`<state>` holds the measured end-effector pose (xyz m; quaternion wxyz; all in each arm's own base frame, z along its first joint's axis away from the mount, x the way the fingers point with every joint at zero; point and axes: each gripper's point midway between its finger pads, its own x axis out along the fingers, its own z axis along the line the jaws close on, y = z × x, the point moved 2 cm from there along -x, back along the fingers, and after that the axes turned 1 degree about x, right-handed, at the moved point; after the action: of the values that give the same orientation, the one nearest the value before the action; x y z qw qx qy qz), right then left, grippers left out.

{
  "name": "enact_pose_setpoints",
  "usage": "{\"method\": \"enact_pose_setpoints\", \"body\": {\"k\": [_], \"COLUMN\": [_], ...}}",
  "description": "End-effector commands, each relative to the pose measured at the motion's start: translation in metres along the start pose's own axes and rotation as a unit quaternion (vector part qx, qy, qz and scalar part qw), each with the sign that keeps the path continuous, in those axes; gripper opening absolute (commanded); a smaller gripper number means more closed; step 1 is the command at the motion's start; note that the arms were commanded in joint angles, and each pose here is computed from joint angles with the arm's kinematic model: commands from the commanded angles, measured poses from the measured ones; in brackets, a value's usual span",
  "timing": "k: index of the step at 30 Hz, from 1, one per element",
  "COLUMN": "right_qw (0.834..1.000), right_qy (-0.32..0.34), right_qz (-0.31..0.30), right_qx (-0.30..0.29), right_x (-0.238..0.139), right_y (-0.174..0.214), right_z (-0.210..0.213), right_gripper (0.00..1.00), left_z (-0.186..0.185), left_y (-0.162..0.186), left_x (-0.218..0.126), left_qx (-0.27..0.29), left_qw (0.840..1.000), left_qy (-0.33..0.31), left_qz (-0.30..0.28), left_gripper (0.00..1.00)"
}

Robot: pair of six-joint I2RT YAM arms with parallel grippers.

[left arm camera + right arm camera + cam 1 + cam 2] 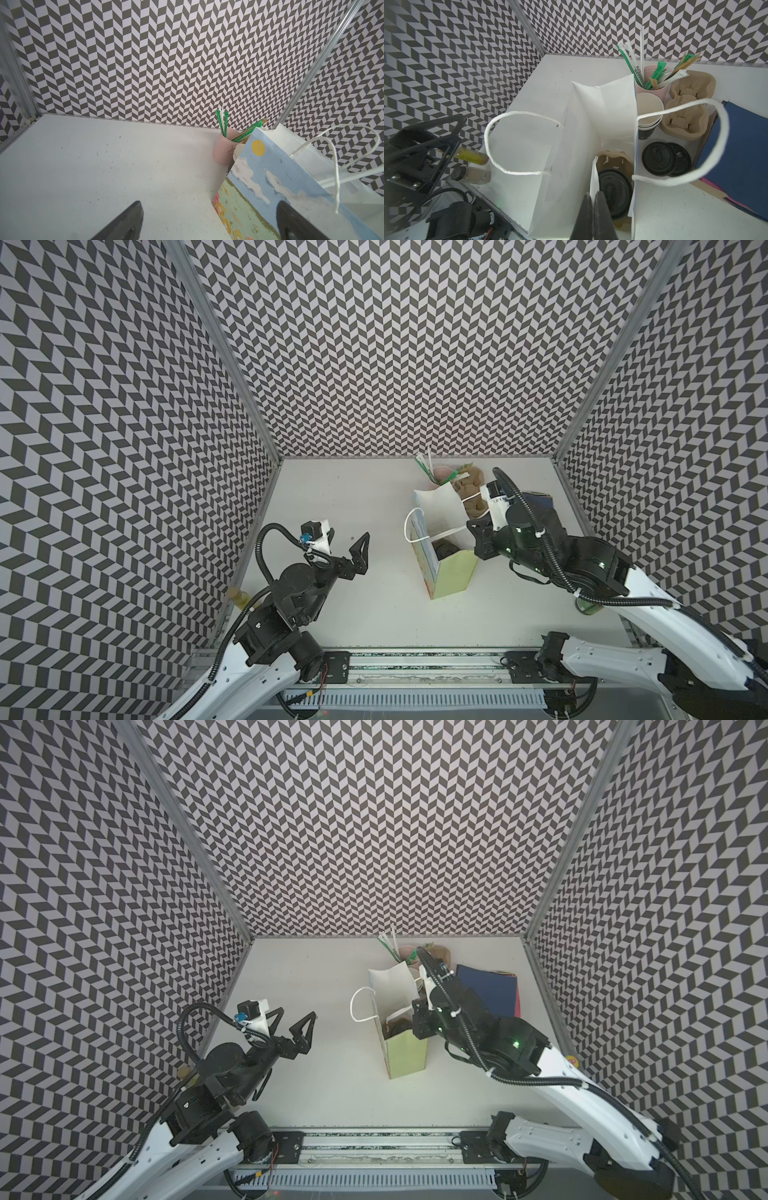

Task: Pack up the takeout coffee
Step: 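Carry the white straw over the gift bag opening with the right gripper, then lower the straw into the bag and open the right gripper, then raise the right gripper out of the bag toward the napkin stack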

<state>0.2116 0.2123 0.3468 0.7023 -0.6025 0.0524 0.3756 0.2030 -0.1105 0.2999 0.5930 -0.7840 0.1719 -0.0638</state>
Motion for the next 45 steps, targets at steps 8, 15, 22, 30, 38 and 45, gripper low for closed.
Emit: {"method": "enact_pose_setpoints", "body": {"k": [8, 15, 22, 30, 38, 45], "right_qw": [0.997, 0.997, 0.996, 0.994, 0.995, 0.994], "right_qy": [0.067, 0.064, 0.081, 0.088, 0.086, 0.103], "right_qz": [-0.018, -0.002, 0.018, 0.046, 0.030, -0.021], "right_qx": [-0.021, -0.038, -0.045, -0.040, -0.033, -0.007], "right_x": [0.036, 0.060, 0.083, 0.098, 0.091, 0.059], "right_y": [-0.014, -0.016, -0.012, -0.012, -0.030, -0.073], "right_z": [0.008, 0.022, 0.027, 0.027, 0.030, 0.015], "right_gripper": [0.00, 0.00, 0.01, 0.19, 0.32, 0.50], "left_z": [0.000, 0.000, 0.000, -0.001, -0.001, -0.001], "left_y": [-0.003, -0.003, -0.004, -0.003, -0.004, -0.005], "left_x": [0.000, 0.000, -0.001, -0.001, -0.001, -0.002], "left_qx": [0.001, 0.001, 0.000, 0.001, 0.001, 0.000], "left_qw": [1.000, 1.000, 1.000, 1.000, 1.000, 1.000], "left_qy": [0.000, 0.002, 0.003, 0.005, 0.008, 0.008], "left_qz": [-0.008, -0.007, -0.010, -0.009, -0.010, -0.012], "left_gripper": [1.00, 1.00, 1.00, 1.00, 1.00, 1.00]}}
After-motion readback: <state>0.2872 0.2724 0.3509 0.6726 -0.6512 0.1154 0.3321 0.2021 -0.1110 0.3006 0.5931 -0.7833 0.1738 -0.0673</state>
